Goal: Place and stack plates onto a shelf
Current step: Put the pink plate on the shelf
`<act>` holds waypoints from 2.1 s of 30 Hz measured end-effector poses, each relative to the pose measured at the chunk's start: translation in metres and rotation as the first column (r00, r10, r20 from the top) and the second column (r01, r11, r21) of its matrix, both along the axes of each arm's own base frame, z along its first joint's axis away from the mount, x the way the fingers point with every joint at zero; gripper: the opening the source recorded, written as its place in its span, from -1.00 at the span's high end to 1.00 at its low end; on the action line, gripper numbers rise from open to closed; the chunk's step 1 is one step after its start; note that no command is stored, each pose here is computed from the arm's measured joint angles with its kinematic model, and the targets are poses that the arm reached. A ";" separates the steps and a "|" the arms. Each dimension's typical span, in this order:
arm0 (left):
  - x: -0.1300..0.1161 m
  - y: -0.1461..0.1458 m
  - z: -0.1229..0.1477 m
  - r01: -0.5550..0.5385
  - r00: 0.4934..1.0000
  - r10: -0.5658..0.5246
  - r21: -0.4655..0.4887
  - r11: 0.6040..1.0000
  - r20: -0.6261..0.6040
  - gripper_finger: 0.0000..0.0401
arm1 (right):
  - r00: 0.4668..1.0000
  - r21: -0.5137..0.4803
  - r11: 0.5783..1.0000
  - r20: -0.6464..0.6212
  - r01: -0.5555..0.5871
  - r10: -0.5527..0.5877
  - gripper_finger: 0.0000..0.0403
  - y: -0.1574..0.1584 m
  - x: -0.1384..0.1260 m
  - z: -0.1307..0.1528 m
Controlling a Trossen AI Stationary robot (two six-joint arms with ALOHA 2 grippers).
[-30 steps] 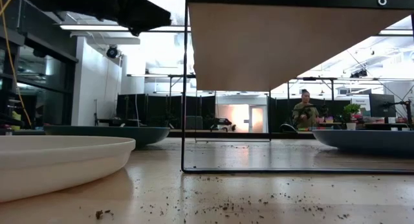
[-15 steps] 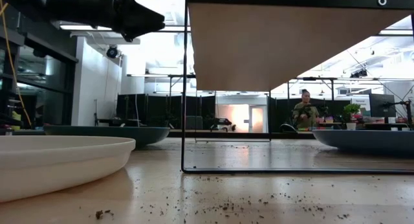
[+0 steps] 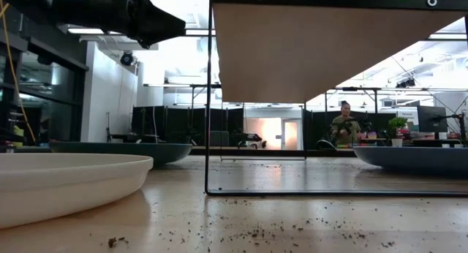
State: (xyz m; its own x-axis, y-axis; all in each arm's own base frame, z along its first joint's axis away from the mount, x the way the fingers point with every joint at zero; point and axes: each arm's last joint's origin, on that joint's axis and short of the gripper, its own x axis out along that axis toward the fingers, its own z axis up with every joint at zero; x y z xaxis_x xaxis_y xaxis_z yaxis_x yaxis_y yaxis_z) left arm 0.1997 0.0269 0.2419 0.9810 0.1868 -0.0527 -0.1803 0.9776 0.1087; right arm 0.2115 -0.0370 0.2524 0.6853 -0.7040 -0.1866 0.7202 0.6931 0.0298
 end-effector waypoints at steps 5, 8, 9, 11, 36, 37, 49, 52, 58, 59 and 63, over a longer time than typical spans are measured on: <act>0.000 0.000 0.000 0.000 1.000 0.000 0.000 1.000 0.000 0.22 | 1.000 0.057 0.998 -0.026 0.000 0.001 0.37 -0.017 0.006 -0.011; 0.000 0.000 0.000 0.000 1.000 0.000 0.000 1.000 -0.001 0.22 | 0.999 0.112 0.993 0.008 -0.032 0.032 0.37 -0.024 0.005 -0.012; 0.000 0.000 0.000 0.000 1.000 0.000 0.000 1.000 -0.003 0.22 | 0.999 0.128 0.990 0.018 -0.052 0.050 0.37 -0.026 0.005 -0.012; 0.000 0.000 -0.001 0.000 1.000 0.000 0.000 1.000 -0.006 0.22 | 0.996 0.151 0.985 0.029 -0.088 0.084 0.37 -0.029 0.005 -0.012; 0.000 0.000 -0.002 0.000 1.000 0.000 -0.001 1.000 -0.020 0.22 | 0.935 0.326 0.893 -0.066 -0.310 0.348 0.41 -0.019 0.008 -0.010; 0.000 0.000 -0.002 0.000 1.000 0.000 -0.001 1.000 -0.020 0.22 | 0.933 0.313 0.897 -0.077 -0.312 0.351 0.42 -0.018 0.008 -0.009; 0.000 0.000 -0.002 0.000 1.000 0.000 -0.002 1.000 -0.020 0.22 | 0.936 0.277 0.901 -0.018 -0.334 0.353 0.44 -0.012 0.013 -0.003; 0.000 0.000 -0.001 -0.001 1.000 0.000 -0.001 1.000 -0.011 0.22 | 0.944 0.253 0.912 0.029 -0.324 0.327 0.45 -0.014 0.018 0.000; 0.000 0.000 0.000 0.000 1.000 0.000 0.000 1.000 -0.003 0.22 | 0.949 0.263 0.915 -0.002 -0.304 0.316 0.65 -0.019 0.043 0.000; 0.000 0.000 0.000 0.000 1.000 0.000 0.001 1.000 -0.003 0.22 | 0.950 0.265 0.918 -0.024 -0.295 0.312 0.72 -0.019 0.049 0.001; 0.000 0.000 -0.001 0.000 1.000 0.000 -0.001 1.000 -0.012 0.22 | 0.946 0.224 0.940 -0.138 -0.257 0.292 0.97 -0.016 0.070 0.005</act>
State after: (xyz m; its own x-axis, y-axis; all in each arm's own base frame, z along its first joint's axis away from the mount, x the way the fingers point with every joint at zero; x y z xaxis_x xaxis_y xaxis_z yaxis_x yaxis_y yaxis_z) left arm 0.1998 0.0269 0.2407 0.9802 0.1870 -0.0650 -0.1792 0.9776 0.1103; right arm 0.2814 -0.0534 0.2575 0.7931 -0.4292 -0.4322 0.5093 0.8564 0.0841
